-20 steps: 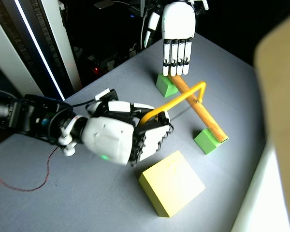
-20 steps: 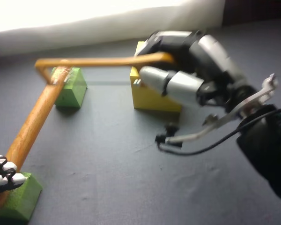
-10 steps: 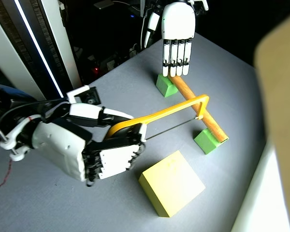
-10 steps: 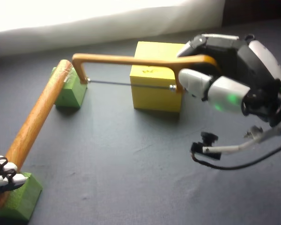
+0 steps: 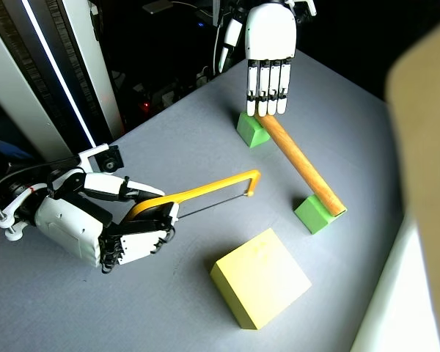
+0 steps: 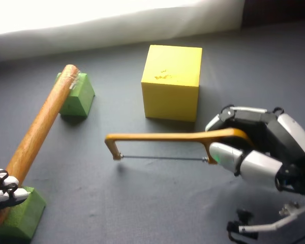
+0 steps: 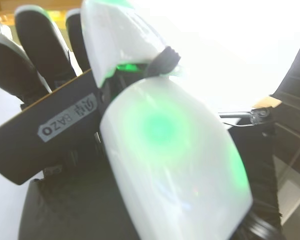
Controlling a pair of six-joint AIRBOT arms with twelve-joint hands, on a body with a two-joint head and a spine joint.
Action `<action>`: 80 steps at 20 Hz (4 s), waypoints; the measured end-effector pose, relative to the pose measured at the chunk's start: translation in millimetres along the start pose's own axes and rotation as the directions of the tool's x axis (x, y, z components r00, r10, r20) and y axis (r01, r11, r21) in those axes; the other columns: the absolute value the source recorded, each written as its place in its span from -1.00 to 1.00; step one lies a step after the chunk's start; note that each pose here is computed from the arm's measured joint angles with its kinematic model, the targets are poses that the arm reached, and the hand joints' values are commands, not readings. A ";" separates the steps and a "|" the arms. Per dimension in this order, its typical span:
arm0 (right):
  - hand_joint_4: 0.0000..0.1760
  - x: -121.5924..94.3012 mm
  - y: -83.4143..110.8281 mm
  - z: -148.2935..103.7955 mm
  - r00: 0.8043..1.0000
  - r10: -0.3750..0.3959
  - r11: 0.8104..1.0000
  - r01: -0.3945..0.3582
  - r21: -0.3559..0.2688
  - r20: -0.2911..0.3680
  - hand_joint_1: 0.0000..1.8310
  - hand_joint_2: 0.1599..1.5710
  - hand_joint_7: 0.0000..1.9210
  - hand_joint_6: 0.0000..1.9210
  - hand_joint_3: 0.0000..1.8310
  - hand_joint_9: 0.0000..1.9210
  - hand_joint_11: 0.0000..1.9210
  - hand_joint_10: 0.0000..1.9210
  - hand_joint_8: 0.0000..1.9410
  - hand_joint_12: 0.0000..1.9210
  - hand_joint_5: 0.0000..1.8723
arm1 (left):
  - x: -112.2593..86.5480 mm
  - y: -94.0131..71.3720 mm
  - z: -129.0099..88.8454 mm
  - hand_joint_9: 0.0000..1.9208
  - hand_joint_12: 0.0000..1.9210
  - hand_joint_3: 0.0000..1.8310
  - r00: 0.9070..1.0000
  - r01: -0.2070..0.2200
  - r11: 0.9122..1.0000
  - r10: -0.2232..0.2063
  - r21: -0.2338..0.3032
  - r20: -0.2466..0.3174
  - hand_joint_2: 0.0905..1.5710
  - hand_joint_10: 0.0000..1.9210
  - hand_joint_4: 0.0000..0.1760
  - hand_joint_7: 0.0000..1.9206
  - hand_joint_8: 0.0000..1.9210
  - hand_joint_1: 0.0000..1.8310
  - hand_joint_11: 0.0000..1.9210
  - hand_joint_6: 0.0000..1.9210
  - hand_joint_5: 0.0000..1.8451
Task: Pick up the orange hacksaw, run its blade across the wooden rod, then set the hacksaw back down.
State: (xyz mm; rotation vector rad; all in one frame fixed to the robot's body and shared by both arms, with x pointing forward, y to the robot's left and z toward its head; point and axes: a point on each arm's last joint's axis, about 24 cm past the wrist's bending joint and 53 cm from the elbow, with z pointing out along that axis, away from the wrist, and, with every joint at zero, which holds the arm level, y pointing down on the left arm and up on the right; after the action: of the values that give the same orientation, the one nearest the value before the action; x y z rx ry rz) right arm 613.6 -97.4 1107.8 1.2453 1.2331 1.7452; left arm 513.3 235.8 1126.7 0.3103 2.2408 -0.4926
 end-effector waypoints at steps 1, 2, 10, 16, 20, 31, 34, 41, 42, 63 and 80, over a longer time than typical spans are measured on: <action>-1.00 -1.4 -4.1 -3.3 1.000 0.002 1.000 -0.002 0.005 0.004 0.36 0.42 0.04 0.13 -1.00 0.08 -0.03 0.09 0.21 0.48 -0.16 | 0.0 -0.1 0.0 -1.00 -1.00 -1.00 1.000 0.000 1.000 0.000 0.000 0.000 0.58 -1.00 -1.00 -0.99 -1.00 -0.92 -1.00 -1.00 -1.00; -1.00 -2.9 -7.3 -6.0 1.000 0.001 1.000 -0.001 0.010 0.007 0.37 0.41 0.06 0.11 -1.00 0.09 -0.02 0.08 0.18 0.48 -0.14 | 0.0 0.0 0.0 -1.00 -1.00 -1.00 1.000 0.000 1.000 0.000 0.000 0.000 0.58 -1.00 -1.00 -0.99 -1.00 -0.92 -1.00 -1.00 -1.00; -1.00 -11.5 -14.4 -27.7 1.000 -0.012 1.000 0.013 0.010 -0.016 0.37 0.41 0.06 0.13 -1.00 0.10 -0.02 0.04 0.16 0.51 -0.15 | -1.1 -0.7 0.0 -1.00 -1.00 -1.00 1.000 0.001 1.000 -0.001 0.002 0.004 0.59 -1.00 -1.00 -0.99 -1.00 -0.95 -1.00 -1.00 -1.00; -1.00 -10.6 -25.7 -39.0 1.000 0.003 0.999 -0.003 0.035 -0.010 0.33 0.46 -0.02 0.22 -1.00 -0.03 -0.11 0.08 0.28 0.57 -0.20 | -1.5 -1.2 0.2 -0.98 -1.00 -1.00 1.000 0.001 1.000 -0.001 0.004 0.005 0.59 -0.99 -1.00 -0.98 -1.00 -0.90 -1.00 -1.00 -1.00; -1.00 -4.4 -36.4 -30.5 1.000 0.015 0.999 -0.015 0.035 -0.009 0.28 0.53 -0.13 0.39 -1.00 -0.23 -0.30 0.05 0.40 0.61 -0.29 | -1.6 -1.8 0.2 -1.00 -1.00 -1.00 1.000 0.001 1.000 -0.001 0.007 0.006 0.59 -1.00 -1.00 -0.99 -1.00 -0.92 -1.00 -1.00 -1.00; -1.00 3.1 -47.3 -30.9 0.999 0.029 0.999 -0.028 0.032 -0.021 -0.03 0.21 -0.53 -1.00 -1.00 -0.55 -0.93 -0.99 -1.00 0.24 -0.47 | -1.8 -4.0 0.2 -1.00 -0.99 -1.00 1.000 0.001 1.000 -0.001 0.016 0.007 0.58 -1.00 -1.00 -1.00 -1.00 -0.91 -0.99 -1.00 -1.00; -1.00 0.3 -40.7 -30.2 1.000 0.024 1.000 -0.023 0.009 -0.017 -0.07 0.18 -0.59 -1.00 -1.00 -0.62 -0.99 -1.00 -1.00 0.25 -0.52 | -1.8 -4.0 0.2 -0.99 -1.00 -1.00 1.000 0.001 1.000 -0.001 0.016 0.006 0.58 -1.00 -1.00 -1.00 -1.00 -0.91 -1.00 -1.00 -1.00; -1.00 10.4 2.7 -9.0 0.999 -0.015 0.997 0.011 -0.078 -0.049 -0.19 0.06 -0.83 -1.00 -1.00 -0.93 -1.00 -1.00 -1.00 -0.50 -0.71 | -1.3 -6.2 0.3 -1.00 -1.00 -1.00 1.000 0.001 1.000 -0.001 0.022 0.006 0.58 -1.00 -1.00 -1.00 -1.00 -0.90 -1.00 -1.00 -1.00; -1.00 15.2 12.2 -4.9 0.998 -0.026 0.995 0.020 -0.095 -0.065 -0.19 0.06 -0.83 -0.99 -1.00 -0.93 -1.00 -1.00 -0.99 -0.52 -0.70 | -1.2 -6.3 0.4 -1.00 -1.00 -1.00 1.000 0.001 1.000 -0.001 0.022 0.006 0.58 -1.00 -1.00 -1.00 -1.00 -0.92 -1.00 -1.00 -1.00; -1.00 160.6 143.1 4.2 0.466 -0.679 0.731 0.367 -0.575 -0.567 -0.12 0.31 -0.01 0.99 -1.00 0.14 0.22 1.00 0.99 1.00 -0.05 | -56.3 -53.8 -15.7 -0.31 0.94 -0.99 0.982 -0.123 0.915 0.057 0.383 0.180 0.59 0.71 0.41 -0.23 0.51 -0.03 -0.42 0.52 -0.24; -1.00 180.4 127.4 -27.1 0.140 -0.845 0.527 0.372 -0.764 -0.515 -0.13 0.62 0.37 1.00 -1.00 0.52 0.71 1.00 1.00 1.00 0.22 | -78.4 -71.9 -45.3 0.52 1.00 -0.99 0.973 -0.140 0.796 0.000 0.589 0.231 0.51 1.00 -0.61 0.49 1.00 0.05 0.61 1.00 0.45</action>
State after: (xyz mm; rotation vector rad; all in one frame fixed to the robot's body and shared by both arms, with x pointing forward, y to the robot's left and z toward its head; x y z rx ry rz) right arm 529.4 10.3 1283.3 -0.6835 1.3832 1.7438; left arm 507.1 186.9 1231.3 0.6305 1.7939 -1.1486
